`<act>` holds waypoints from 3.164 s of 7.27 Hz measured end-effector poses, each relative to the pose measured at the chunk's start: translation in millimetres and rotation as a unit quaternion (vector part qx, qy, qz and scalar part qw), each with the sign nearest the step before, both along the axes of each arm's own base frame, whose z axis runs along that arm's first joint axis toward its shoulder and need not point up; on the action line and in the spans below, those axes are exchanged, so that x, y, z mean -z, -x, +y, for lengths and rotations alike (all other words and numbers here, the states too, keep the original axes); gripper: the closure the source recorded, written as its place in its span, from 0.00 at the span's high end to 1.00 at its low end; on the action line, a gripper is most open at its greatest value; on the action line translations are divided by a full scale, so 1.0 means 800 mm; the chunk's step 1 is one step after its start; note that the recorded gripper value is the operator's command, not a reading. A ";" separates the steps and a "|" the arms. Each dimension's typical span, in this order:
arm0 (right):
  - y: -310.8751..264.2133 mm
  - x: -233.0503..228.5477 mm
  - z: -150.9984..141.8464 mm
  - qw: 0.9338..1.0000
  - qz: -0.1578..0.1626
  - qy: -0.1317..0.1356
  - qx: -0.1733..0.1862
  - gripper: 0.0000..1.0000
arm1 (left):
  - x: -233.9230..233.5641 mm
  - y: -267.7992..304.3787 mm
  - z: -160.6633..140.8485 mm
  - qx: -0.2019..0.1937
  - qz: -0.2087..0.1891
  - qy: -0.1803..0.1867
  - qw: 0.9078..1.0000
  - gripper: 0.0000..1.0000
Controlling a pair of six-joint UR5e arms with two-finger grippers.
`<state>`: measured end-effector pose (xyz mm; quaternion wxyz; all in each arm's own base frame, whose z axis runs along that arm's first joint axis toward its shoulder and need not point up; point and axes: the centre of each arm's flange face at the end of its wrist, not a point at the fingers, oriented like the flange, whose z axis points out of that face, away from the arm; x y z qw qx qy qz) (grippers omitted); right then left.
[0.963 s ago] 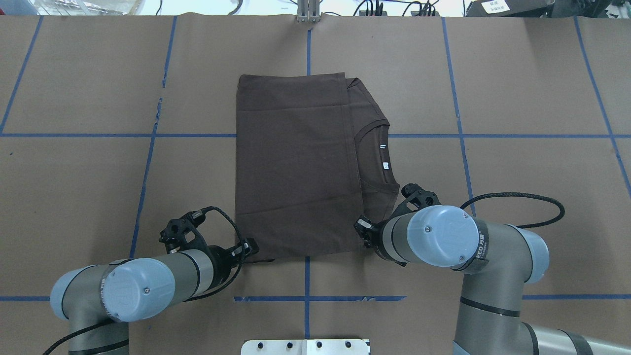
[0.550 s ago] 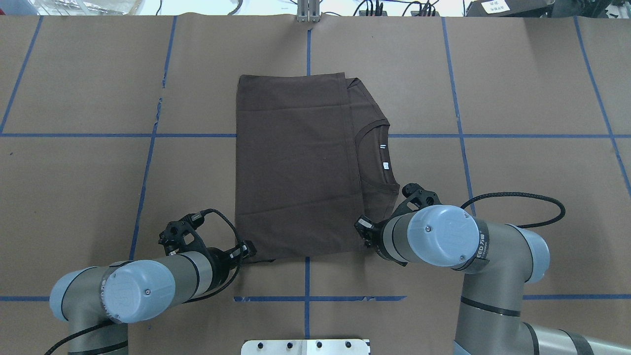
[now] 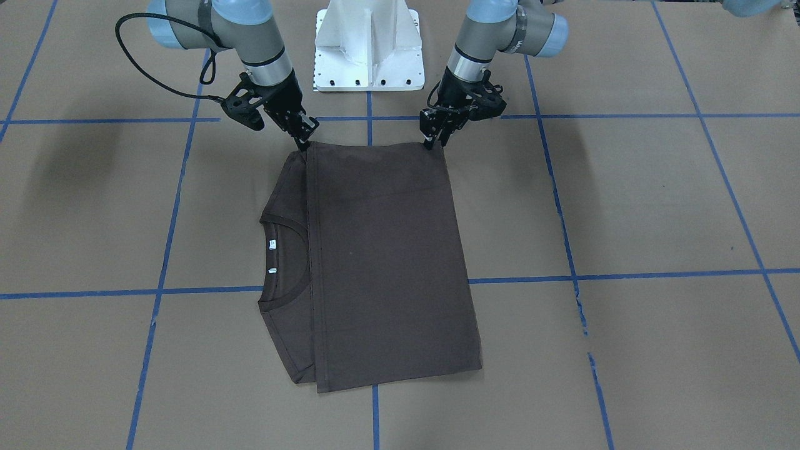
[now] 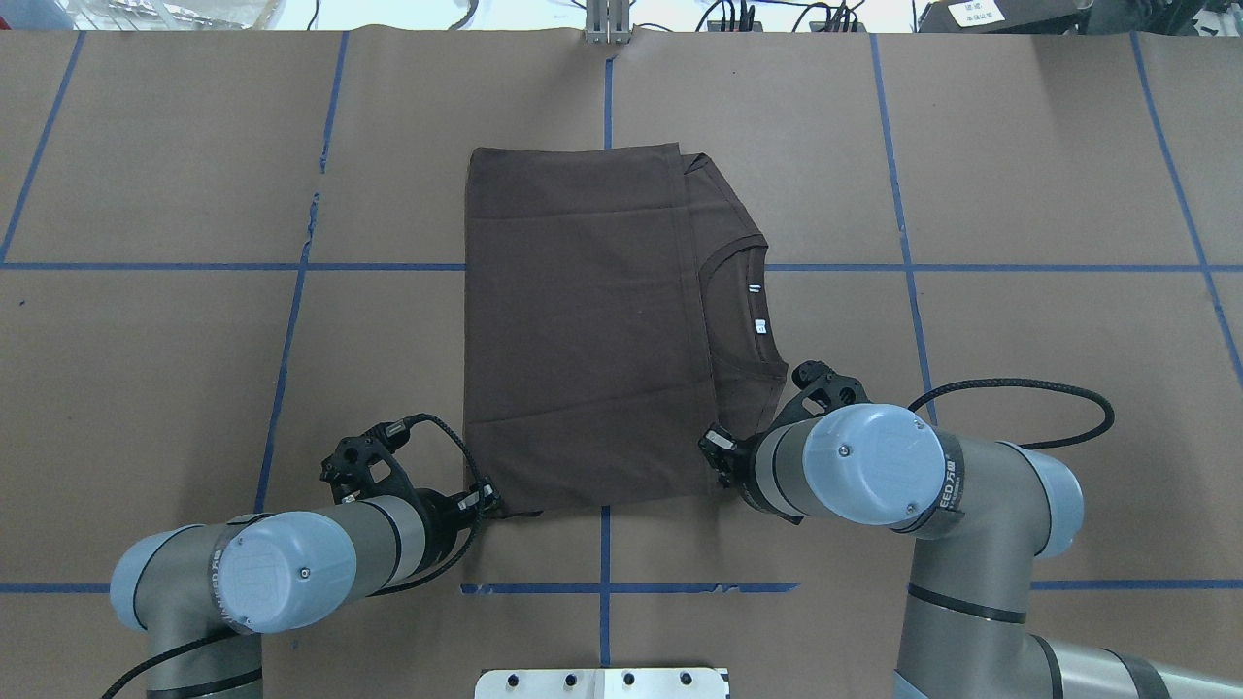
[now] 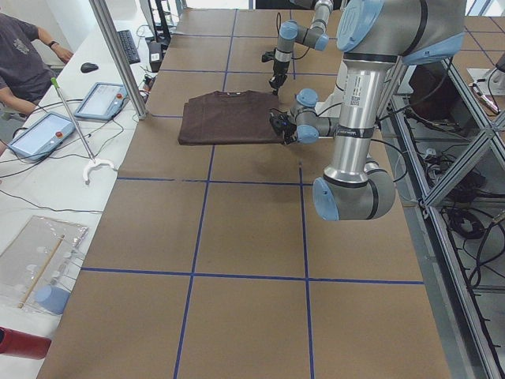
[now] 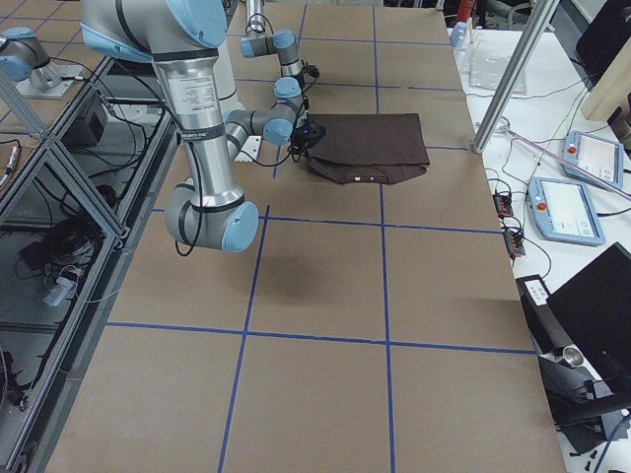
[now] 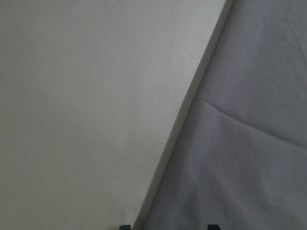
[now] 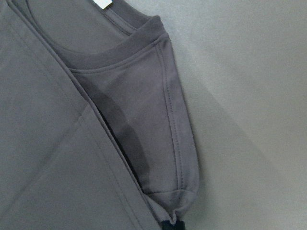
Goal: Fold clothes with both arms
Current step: 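Grasp the shirt's near edge with both grippers, then lift the near edge with both grippers and fold it toward the far edge, then release the shirt and raise both grippers away from it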
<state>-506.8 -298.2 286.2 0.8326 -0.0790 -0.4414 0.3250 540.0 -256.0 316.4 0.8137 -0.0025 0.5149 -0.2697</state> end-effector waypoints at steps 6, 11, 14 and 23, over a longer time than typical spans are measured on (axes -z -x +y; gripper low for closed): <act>-0.059 0.024 0.048 1.000 -0.022 0.004 0.014 0.00 | 0.097 0.076 0.038 -0.004 0.037 0.023 0.999 0.00; -0.093 0.104 -0.064 1.000 -0.013 0.011 -0.024 0.00 | 0.154 0.101 -0.018 0.001 -0.002 -0.012 1.000 0.00; -0.081 0.120 -0.201 0.999 0.008 0.013 -0.040 0.00 | 0.157 0.100 -0.138 0.032 -0.030 -0.048 0.998 0.00; -0.021 0.041 -0.412 0.998 0.016 -0.018 -0.057 1.00 | 0.031 0.055 -0.394 0.085 -0.081 -0.153 0.981 1.00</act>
